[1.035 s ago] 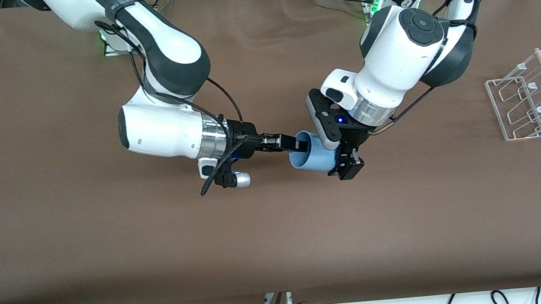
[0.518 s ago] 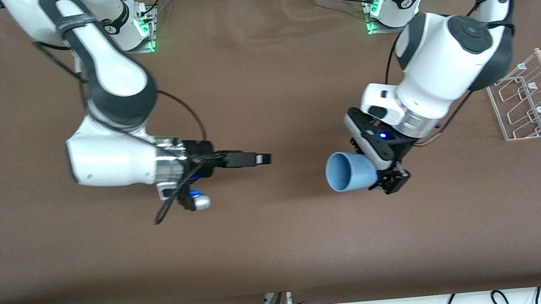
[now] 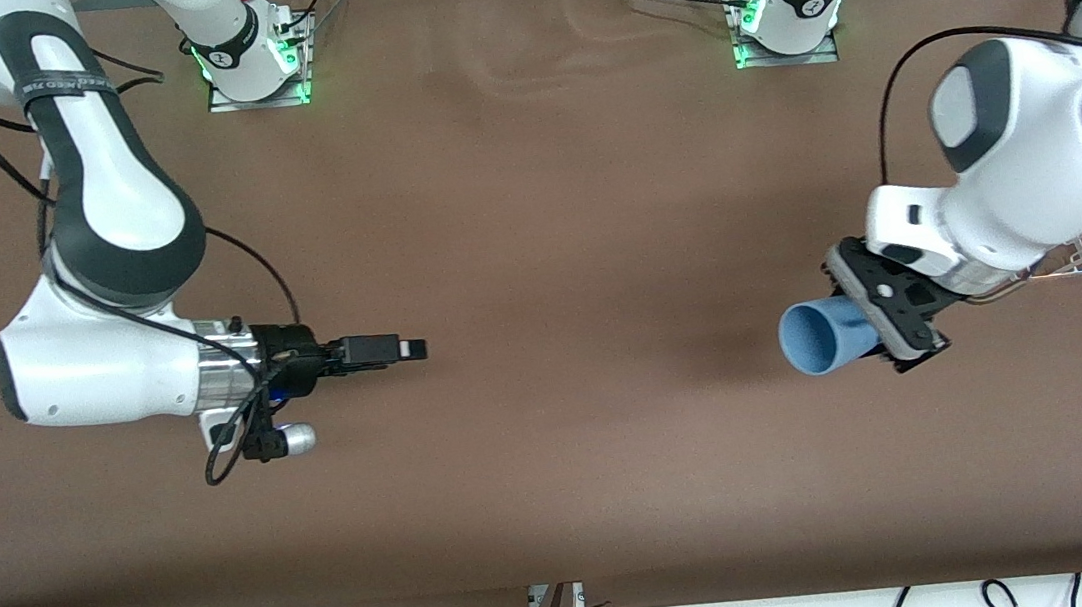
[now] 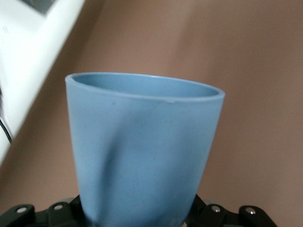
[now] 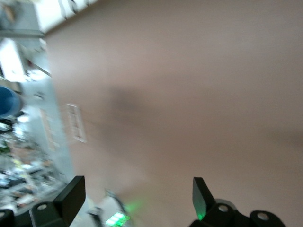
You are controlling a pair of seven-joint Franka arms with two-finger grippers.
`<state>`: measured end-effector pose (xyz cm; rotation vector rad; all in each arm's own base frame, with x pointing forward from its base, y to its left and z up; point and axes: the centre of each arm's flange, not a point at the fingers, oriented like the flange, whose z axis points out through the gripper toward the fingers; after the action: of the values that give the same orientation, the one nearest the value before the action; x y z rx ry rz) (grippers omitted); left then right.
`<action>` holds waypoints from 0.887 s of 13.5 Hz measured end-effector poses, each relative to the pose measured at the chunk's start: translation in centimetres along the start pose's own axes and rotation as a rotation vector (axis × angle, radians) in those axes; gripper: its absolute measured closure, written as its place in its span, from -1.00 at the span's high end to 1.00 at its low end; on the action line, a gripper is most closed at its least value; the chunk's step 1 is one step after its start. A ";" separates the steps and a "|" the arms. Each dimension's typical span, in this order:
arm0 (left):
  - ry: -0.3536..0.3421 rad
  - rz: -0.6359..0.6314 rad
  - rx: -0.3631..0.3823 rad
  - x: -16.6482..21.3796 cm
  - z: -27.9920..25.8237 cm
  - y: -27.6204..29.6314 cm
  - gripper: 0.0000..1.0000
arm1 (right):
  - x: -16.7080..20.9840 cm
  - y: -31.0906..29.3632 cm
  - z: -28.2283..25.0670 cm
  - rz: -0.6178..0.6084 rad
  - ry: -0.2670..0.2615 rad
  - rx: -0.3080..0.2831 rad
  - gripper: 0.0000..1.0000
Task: Transfer cup to left arm and place on rack
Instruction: 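Carry the cup with the left gripper while the right gripper withdraws, then lower the cup onto the wire rack with the left gripper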
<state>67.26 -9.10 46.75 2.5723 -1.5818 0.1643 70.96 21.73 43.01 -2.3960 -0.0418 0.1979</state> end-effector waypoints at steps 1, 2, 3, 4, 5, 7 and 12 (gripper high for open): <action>-0.037 -0.039 -0.047 -2.6 0.0 -0.8 0.36 | 0.2 2.2 -1.4 -0.037 0.004 -0.063 1.00; -0.078 -0.086 -0.099 -5.5 0.1 -1.6 0.36 | 0.3 4.7 -3.0 -0.074 -0.001 -0.133 1.00; -0.118 -0.137 -0.153 -8.5 0.1 -2.2 0.36 | 0.1 6.9 -4.6 -0.120 -0.021 -0.200 1.00; -0.162 -0.192 -0.216 -11.4 0.2 -2.5 0.36 | -0.2 8.6 -6.2 -0.167 -0.043 -0.275 1.00; -0.218 -0.246 -0.278 -14.3 0.4 -2.5 0.36 | -0.6 9.7 -7.5 -0.204 -0.058 -0.359 1.00; -0.385 -0.307 -0.340 -19.0 0.7 -2.2 0.36 | -1.3 9.6 -9.3 -0.239 -0.060 -0.485 1.00; -0.791 -0.363 -0.407 -25.2 1.8 -0.9 0.36 | -5.5 8.1 -19.4 -0.215 0.058 -0.683 1.00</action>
<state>56.86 13.23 41.11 2.6327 -1.0721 -1.1948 68.33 2.30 52.45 -3.0458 -0.3948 0.0059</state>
